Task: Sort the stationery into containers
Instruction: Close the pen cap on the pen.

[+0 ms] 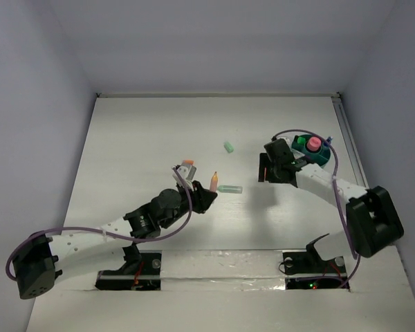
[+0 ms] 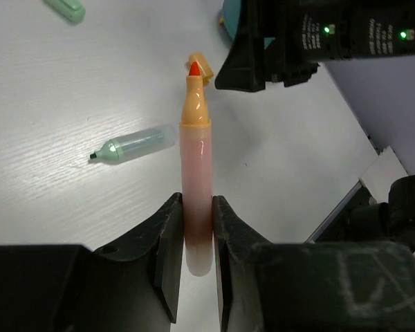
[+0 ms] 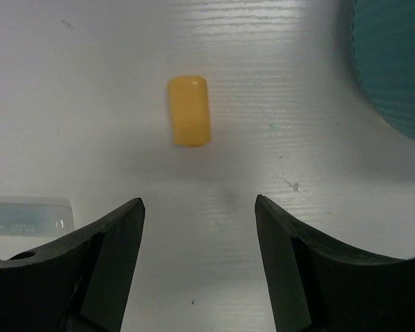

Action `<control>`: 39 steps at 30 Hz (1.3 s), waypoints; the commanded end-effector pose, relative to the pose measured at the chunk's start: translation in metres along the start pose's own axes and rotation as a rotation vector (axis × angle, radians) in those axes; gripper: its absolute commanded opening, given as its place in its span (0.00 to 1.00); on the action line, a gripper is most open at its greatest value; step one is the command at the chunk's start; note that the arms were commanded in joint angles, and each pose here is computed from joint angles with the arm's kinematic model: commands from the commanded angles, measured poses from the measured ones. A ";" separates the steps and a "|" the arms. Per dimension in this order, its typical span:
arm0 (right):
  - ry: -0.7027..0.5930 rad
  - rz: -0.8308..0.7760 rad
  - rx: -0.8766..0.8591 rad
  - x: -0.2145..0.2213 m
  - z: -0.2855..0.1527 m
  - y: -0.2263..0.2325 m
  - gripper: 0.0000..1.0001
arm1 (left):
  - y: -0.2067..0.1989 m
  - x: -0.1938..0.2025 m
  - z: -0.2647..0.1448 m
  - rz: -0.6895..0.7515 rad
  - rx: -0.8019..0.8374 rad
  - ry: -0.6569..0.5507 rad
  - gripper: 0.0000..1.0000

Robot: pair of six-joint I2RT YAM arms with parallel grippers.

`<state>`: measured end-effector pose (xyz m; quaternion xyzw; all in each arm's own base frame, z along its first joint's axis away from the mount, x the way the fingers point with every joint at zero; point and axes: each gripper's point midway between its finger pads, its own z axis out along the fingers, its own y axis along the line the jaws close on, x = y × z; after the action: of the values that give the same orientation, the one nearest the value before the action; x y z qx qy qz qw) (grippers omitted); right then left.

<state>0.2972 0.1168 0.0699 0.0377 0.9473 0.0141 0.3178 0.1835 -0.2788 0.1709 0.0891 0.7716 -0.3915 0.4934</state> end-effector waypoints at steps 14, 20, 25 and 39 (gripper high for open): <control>-0.012 -0.025 0.064 -0.053 0.062 0.012 0.61 | -0.020 0.002 0.000 -0.056 0.071 0.011 0.00; 0.023 -0.029 0.086 -0.048 0.077 0.009 0.50 | -0.025 0.005 0.002 -0.052 0.082 0.022 0.00; 0.016 -0.021 0.085 -0.048 0.074 0.008 0.13 | -0.031 0.009 0.005 -0.055 0.106 0.036 0.00; -0.405 0.291 -0.439 -0.134 -0.083 0.078 0.00 | -0.064 -0.015 0.049 0.042 0.149 -0.024 0.00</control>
<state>0.3637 0.1574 0.1997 0.0986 0.8502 0.1833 0.4836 0.1810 -0.3307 0.1618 0.1292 0.7781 -0.4065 0.4611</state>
